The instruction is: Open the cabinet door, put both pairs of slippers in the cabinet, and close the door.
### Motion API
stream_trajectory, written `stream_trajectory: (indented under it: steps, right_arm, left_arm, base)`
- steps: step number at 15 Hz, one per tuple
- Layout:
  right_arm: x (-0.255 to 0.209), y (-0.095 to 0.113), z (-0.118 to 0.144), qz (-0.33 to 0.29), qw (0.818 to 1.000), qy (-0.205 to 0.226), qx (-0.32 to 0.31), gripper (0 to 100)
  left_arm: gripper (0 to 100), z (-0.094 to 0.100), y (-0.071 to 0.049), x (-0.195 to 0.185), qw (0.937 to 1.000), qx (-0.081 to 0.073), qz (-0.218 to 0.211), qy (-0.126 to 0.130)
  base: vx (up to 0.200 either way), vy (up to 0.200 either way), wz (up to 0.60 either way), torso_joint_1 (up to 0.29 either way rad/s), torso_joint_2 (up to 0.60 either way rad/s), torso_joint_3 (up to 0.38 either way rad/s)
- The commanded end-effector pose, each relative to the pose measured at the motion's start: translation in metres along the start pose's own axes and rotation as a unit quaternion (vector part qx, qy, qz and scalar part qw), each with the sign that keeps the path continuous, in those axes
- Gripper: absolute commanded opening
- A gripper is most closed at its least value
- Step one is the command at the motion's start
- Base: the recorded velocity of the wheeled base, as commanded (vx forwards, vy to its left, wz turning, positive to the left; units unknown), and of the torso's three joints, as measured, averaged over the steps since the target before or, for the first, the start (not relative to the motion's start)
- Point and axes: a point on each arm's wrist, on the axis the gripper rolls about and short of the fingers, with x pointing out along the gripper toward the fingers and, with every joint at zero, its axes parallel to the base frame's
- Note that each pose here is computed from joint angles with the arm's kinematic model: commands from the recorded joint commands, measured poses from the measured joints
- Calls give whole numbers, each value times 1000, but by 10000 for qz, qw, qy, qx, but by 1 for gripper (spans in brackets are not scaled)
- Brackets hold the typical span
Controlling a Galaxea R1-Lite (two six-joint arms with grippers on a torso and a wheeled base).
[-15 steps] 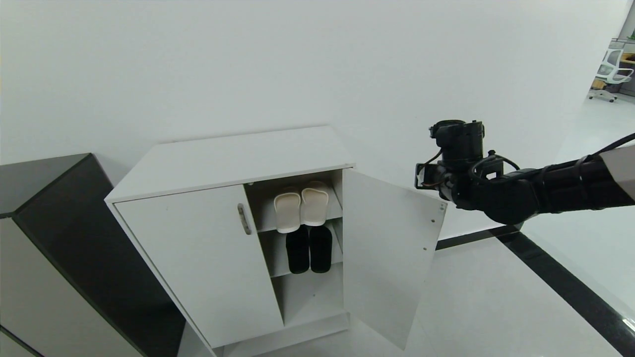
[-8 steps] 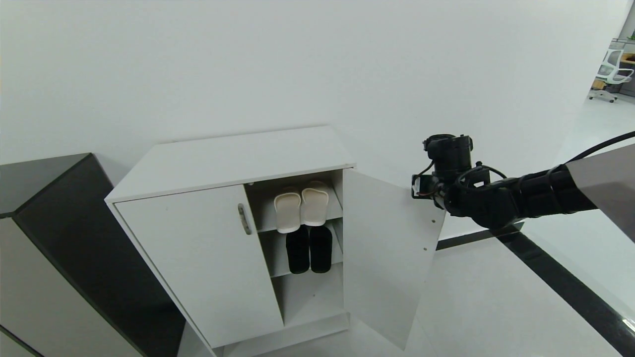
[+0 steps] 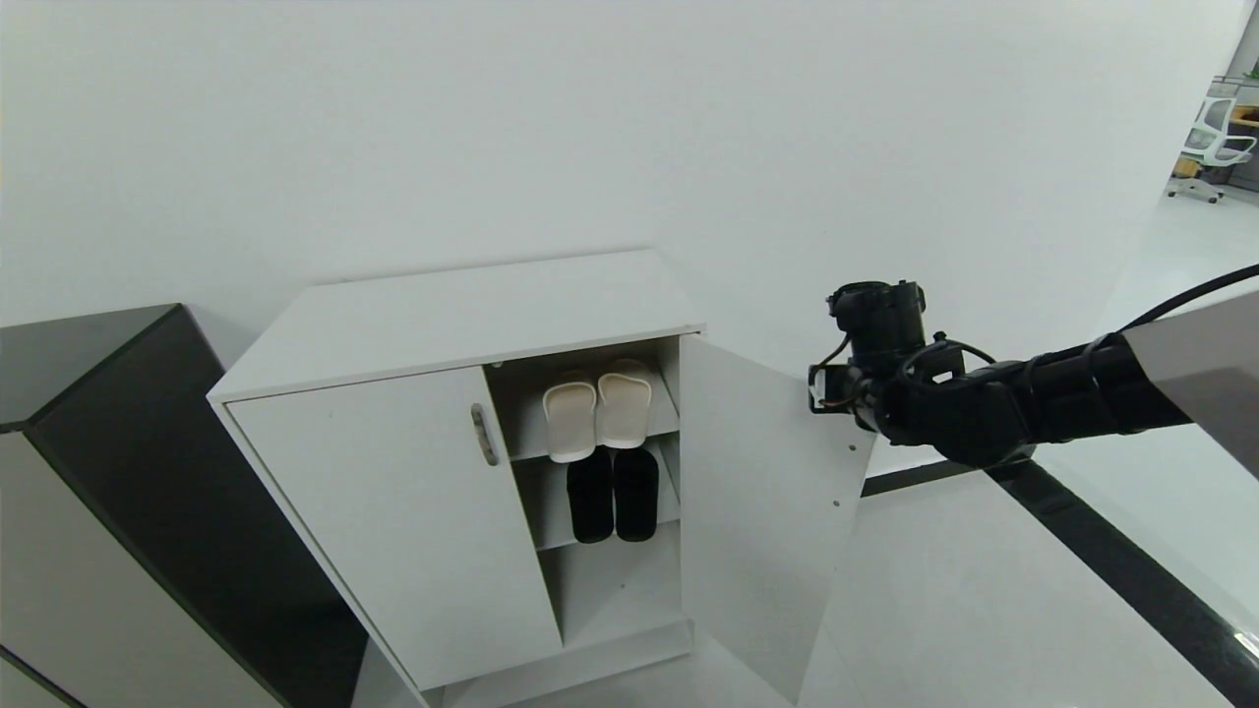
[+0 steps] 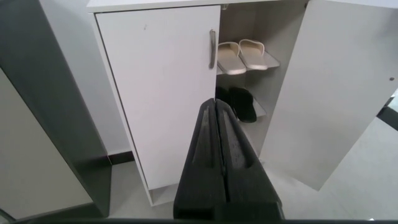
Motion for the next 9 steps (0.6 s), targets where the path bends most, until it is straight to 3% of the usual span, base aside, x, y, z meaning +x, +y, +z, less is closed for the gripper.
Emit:
stream_trajectory:
  steps: [1, 4, 9]
  right_arm:
    - [-25, 11, 1, 248, 9997, -34, -69, 0]
    - [-84, 45, -17, 985, 9947, 88, -268, 0]
    - [-97, 39, -28, 1377, 9897, 10, -397, 0]
  left_arm:
    - [0, 0, 0, 0, 10000, -1, 6, 7]
    - [0, 0, 0, 0, 10000, -1, 6, 7]
    - [0, 0, 0, 0, 10000, -1, 6, 7]
  base:
    - [0, 0, 0, 0, 0, 0]
    - [0, 0, 0, 0, 0, 0]
    - [0, 0, 0, 0, 0, 0]
